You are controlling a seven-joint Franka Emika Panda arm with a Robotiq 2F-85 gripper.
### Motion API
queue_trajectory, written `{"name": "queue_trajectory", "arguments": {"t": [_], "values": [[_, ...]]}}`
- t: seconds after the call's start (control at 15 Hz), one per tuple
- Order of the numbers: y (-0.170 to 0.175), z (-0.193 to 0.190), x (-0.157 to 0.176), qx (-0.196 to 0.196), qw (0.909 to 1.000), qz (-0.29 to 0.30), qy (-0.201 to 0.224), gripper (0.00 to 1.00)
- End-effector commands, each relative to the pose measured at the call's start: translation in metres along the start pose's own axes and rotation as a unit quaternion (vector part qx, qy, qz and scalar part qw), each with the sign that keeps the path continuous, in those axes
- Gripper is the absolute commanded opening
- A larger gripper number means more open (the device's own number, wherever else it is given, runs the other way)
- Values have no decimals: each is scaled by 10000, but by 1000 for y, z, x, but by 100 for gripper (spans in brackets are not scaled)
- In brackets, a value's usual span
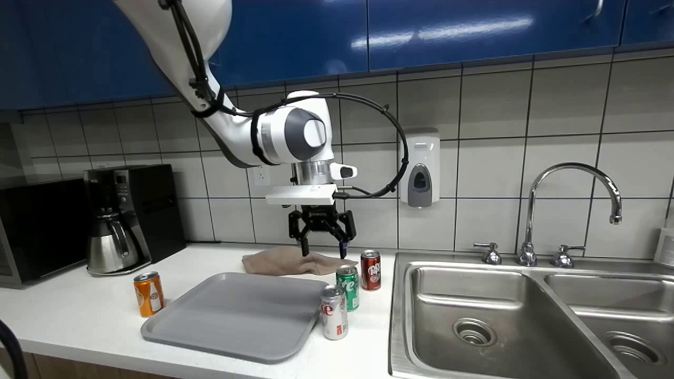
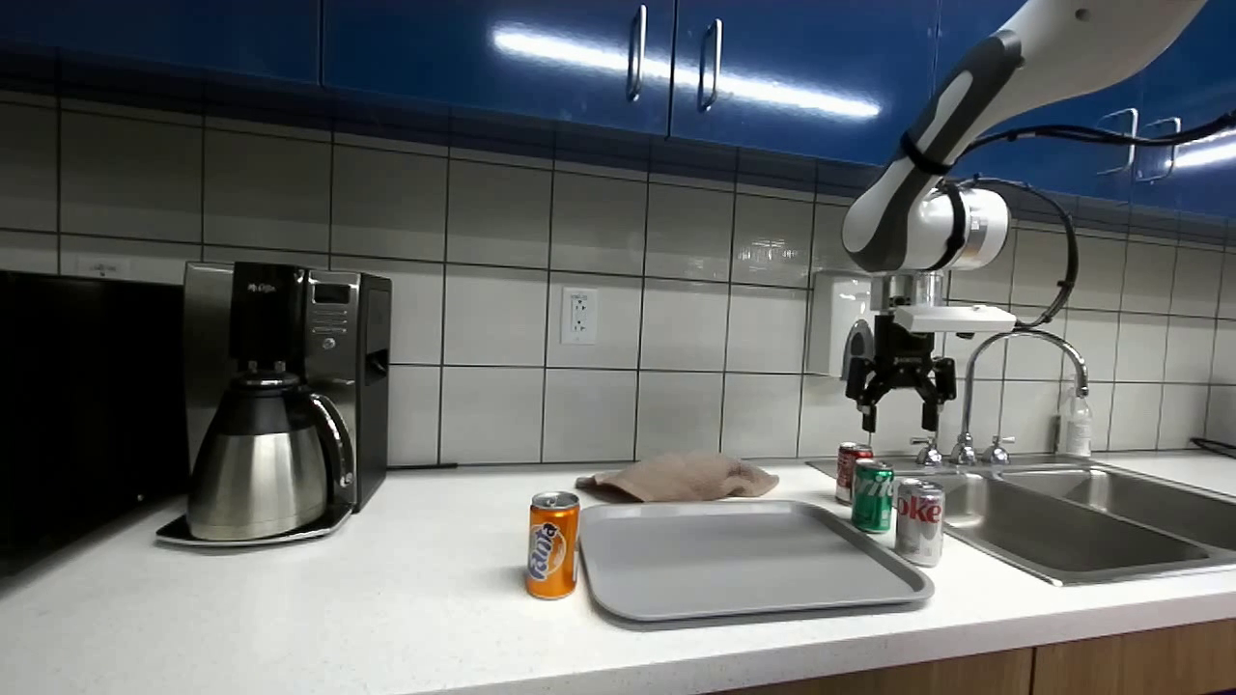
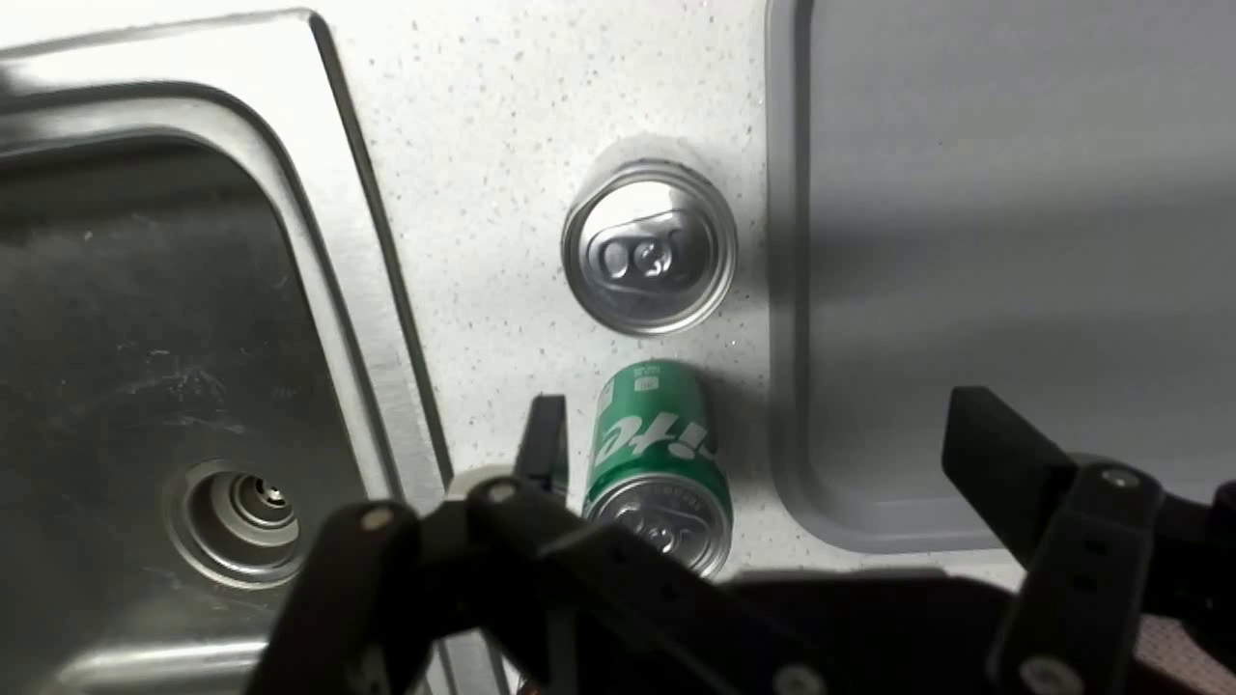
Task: Remove the orange, grey and green cans from the tray
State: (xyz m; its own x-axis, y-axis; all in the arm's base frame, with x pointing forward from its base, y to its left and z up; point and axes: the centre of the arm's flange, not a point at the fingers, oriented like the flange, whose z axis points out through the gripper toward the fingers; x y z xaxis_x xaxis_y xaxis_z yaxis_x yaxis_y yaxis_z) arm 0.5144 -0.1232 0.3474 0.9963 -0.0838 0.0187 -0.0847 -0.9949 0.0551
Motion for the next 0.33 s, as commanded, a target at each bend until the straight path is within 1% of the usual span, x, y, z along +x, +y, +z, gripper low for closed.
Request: {"name": "queue_trajectory", "arguments": {"t": [0.0,0.27], "values": [[-1,0,-2,6,10000,-8,-12,100],[-1,4,-2,5,10000,-7,-34,100]]}}
